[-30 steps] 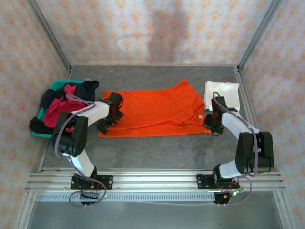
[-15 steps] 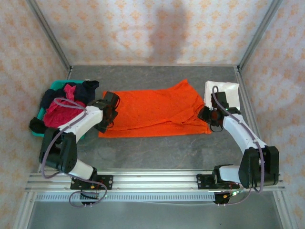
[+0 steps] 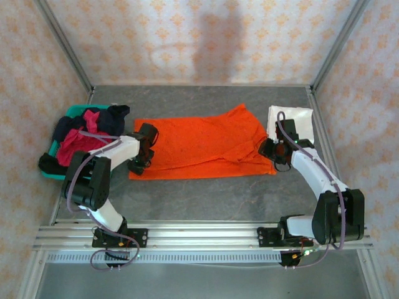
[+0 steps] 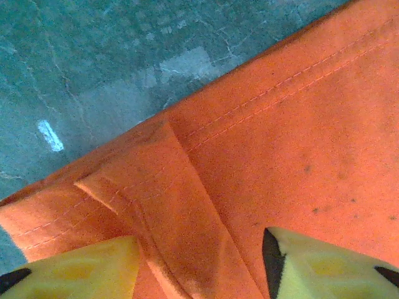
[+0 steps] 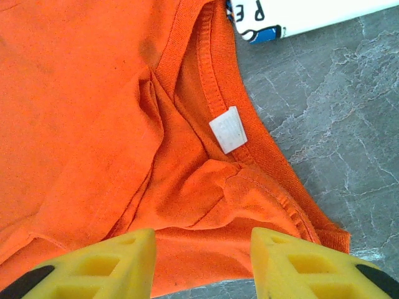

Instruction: Fold and stack the t-shirts

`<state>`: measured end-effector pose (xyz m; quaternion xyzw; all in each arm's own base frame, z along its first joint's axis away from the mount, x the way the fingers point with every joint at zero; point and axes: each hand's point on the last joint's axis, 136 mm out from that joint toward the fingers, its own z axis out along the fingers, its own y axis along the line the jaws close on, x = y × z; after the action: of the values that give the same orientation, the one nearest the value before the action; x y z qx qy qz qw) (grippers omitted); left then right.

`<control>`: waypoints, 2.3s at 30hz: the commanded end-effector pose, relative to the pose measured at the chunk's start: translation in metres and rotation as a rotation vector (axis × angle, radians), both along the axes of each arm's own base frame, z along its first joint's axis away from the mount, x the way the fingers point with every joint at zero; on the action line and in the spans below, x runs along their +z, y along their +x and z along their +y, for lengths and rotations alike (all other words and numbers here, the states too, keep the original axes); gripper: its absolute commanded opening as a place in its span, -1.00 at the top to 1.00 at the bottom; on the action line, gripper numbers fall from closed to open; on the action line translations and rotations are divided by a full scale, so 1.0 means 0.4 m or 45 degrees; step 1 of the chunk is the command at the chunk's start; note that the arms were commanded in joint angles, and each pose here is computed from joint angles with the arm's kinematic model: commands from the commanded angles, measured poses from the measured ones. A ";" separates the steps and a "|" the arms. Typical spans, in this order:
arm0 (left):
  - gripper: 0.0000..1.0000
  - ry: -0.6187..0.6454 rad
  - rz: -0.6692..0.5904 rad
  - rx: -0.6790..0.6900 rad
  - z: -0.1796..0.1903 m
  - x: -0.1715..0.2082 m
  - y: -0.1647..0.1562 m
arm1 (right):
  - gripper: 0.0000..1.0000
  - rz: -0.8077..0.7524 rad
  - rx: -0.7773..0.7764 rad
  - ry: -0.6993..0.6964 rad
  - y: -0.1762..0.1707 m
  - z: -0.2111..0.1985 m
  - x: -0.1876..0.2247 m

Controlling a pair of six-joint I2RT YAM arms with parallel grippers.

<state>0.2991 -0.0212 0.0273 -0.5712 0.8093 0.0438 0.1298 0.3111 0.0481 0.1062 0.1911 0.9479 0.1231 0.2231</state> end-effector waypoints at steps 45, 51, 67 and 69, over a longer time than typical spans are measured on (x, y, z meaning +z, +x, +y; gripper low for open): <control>-0.52 -0.223 -0.139 -0.151 -0.175 0.003 0.071 | 0.24 0.146 0.463 0.122 0.035 0.413 -0.127; -0.51 -0.208 -0.162 -0.142 -0.184 -0.002 0.104 | 0.26 0.208 0.400 0.046 0.072 0.370 -0.168; -0.55 -0.066 -0.129 -0.191 -0.122 0.059 0.122 | 0.24 0.129 0.328 0.000 0.268 0.288 -0.143; -0.57 -0.042 -0.157 -0.236 -0.118 0.077 0.134 | 0.24 0.076 0.321 -0.012 0.290 0.275 -0.113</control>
<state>0.3598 -0.0835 0.0483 -0.5169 0.8406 -0.0490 0.1542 0.4166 0.1694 0.0481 0.0822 0.9710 0.1603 0.1574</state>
